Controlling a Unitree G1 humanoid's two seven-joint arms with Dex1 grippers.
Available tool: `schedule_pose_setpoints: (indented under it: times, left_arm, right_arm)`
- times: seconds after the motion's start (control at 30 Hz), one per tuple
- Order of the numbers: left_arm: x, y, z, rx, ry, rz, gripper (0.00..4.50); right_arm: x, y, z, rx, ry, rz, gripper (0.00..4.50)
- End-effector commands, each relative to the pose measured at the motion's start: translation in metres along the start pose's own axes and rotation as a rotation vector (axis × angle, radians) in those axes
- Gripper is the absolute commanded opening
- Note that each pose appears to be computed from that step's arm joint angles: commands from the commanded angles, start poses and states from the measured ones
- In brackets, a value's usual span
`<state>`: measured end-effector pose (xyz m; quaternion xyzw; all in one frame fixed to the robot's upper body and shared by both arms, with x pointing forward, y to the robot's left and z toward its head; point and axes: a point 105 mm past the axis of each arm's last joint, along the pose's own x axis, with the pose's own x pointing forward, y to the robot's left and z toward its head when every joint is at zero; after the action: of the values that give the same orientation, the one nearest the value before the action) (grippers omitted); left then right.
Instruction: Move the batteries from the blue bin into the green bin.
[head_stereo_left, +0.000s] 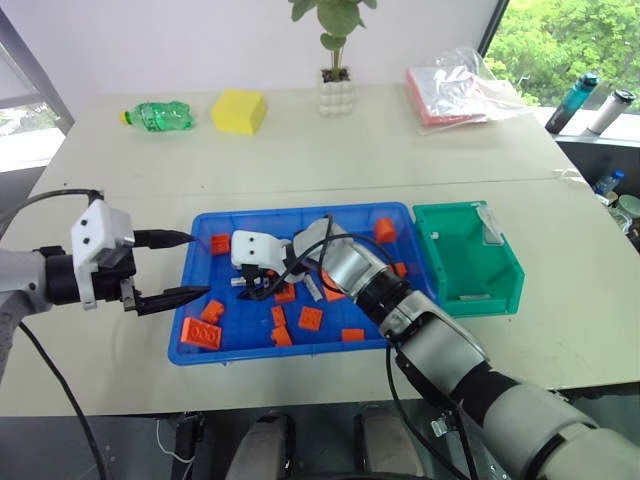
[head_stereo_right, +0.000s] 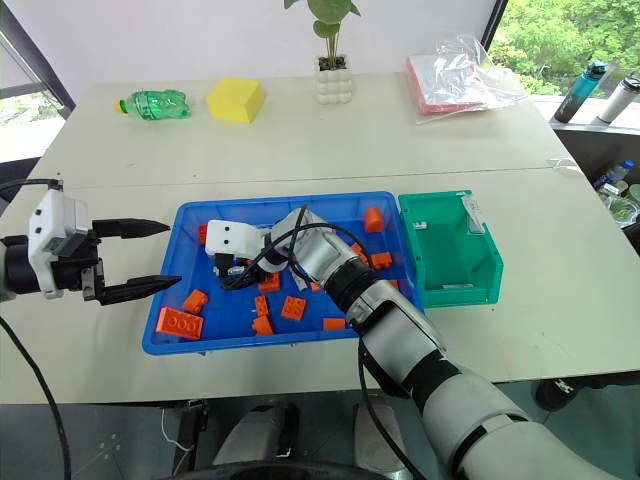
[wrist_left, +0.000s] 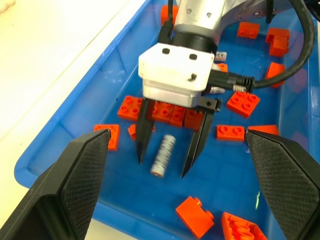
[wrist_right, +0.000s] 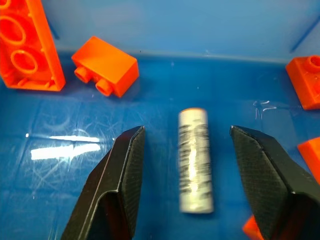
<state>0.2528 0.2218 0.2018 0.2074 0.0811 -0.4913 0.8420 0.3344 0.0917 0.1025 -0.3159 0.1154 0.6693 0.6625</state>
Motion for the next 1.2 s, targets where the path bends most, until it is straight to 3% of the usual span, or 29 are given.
schedule_pose_setpoints:
  times: [0.03, 0.1, 0.3, 0.43, 0.63, 0.77, 0.9, 1.03, 1.2]
  left_arm:
    - [-0.002, 0.001, 0.007, 0.023, -0.010, -0.003, 4.50]
    - [-0.001, 0.002, 0.006, 0.021, -0.011, -0.006, 4.50]
    - [0.008, 0.004, 0.007, 0.019, -0.030, -0.029, 4.50]
    - [0.015, 0.002, 0.008, 0.014, -0.047, -0.053, 4.50]
    - [0.021, -0.003, 0.013, 0.015, -0.083, -0.081, 4.50]
    - [0.024, -0.004, 0.016, 0.017, -0.104, -0.095, 4.50]
    - [0.029, 0.000, 0.013, 0.018, -0.105, -0.108, 4.50]
    - [0.036, 0.004, 0.017, 0.030, -0.124, -0.128, 4.50]
    - [0.041, 0.008, 0.020, 0.043, -0.134, -0.141, 4.50]
  right_arm:
    - [-0.011, -0.008, 0.013, -0.007, -0.040, -0.024, 0.93]
    - [-0.019, -0.010, 0.015, -0.002, -0.046, -0.033, 0.08]
    - [-0.056, -0.015, 0.033, 0.067, -0.136, -0.076, 0.08]
    - [-0.118, -0.025, 0.033, 0.189, -0.217, -0.196, 0.08]
    - [-0.248, -0.036, -0.039, 0.416, -0.133, -0.658, 0.08]
    - [-0.316, 0.000, -0.082, 0.530, -0.008, -0.852, 0.08]
    - [-0.344, 0.031, -0.107, 0.649, 0.063, -0.954, 0.08]
    - [-0.342, 0.045, -0.117, 0.672, 0.095, -0.974, 0.08]
    - [-0.333, 0.044, -0.117, 0.625, 0.126, -0.964, 2.47]
